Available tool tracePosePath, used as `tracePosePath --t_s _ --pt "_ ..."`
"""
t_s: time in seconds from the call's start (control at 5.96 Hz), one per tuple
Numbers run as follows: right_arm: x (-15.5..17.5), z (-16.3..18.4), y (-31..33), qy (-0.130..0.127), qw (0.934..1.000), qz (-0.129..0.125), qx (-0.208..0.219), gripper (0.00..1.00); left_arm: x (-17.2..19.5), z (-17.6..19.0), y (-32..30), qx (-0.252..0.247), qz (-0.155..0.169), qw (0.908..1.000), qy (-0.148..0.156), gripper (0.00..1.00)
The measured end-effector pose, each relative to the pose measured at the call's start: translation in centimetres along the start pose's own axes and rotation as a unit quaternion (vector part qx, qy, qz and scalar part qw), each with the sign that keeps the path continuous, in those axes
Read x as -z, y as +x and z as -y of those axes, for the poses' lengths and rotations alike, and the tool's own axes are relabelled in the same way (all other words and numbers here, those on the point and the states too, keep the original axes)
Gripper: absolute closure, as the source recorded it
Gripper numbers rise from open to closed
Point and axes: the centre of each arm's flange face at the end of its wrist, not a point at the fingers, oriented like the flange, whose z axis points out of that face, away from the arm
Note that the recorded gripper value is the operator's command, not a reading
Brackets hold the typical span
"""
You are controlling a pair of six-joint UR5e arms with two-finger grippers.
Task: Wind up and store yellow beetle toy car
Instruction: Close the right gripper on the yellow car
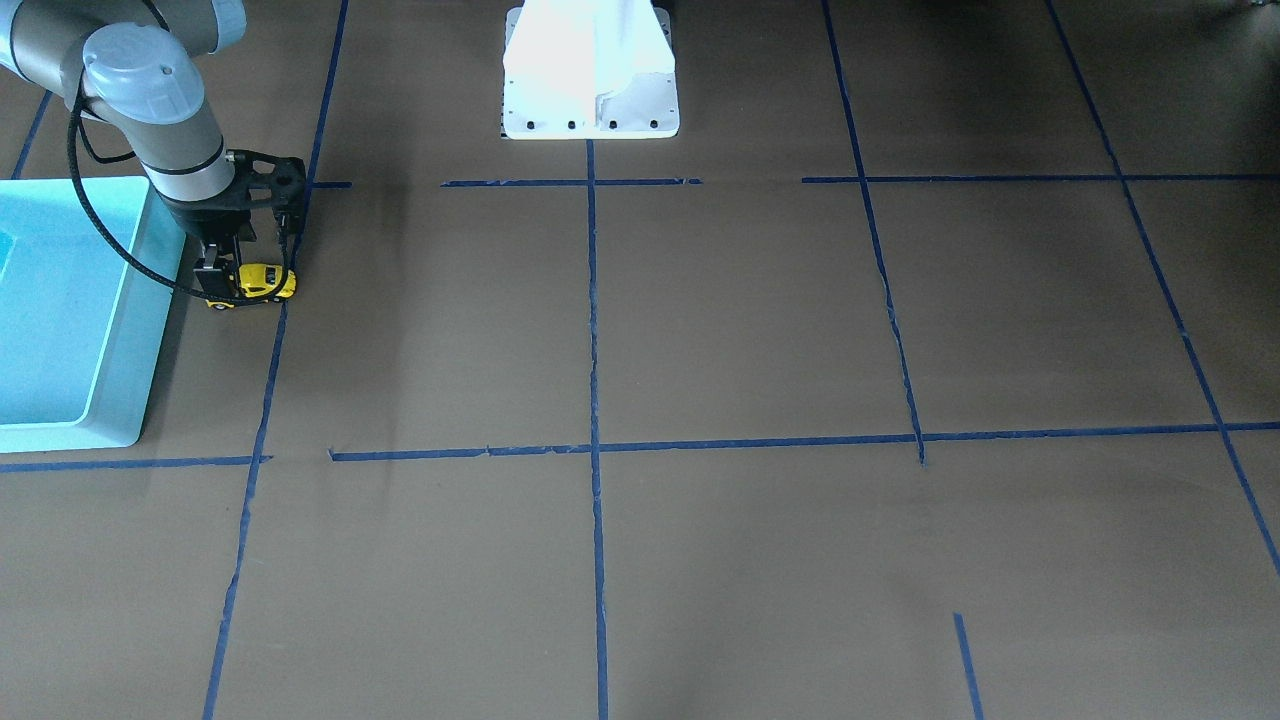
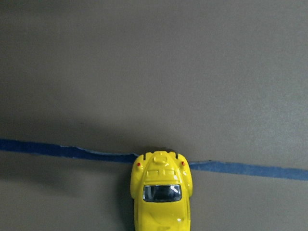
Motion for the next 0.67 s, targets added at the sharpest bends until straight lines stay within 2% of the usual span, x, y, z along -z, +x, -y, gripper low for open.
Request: tracePosePath --t_s 0.34,0.5,0.67 --pt "-1.4 0.0 0.0 -0.01 0.9999 0.006 0.009 0.0 -0.1 0.0 -0.1 0.001 0.0 1.0 -0.001 0.0" --pt "-2.6 0.2 0.0 -0.008 0.9999 0.007 0.012 0.17 -0.1 0.0 -0.1 0.001 0.0 1.0 -0.001 0.0" --pt "-3.4 0.3 0.1 0.0 0.9999 0.002 0.016 0.73 0.0 0.0 0.0 0.0 0.0 1.0 0.0 0.0"
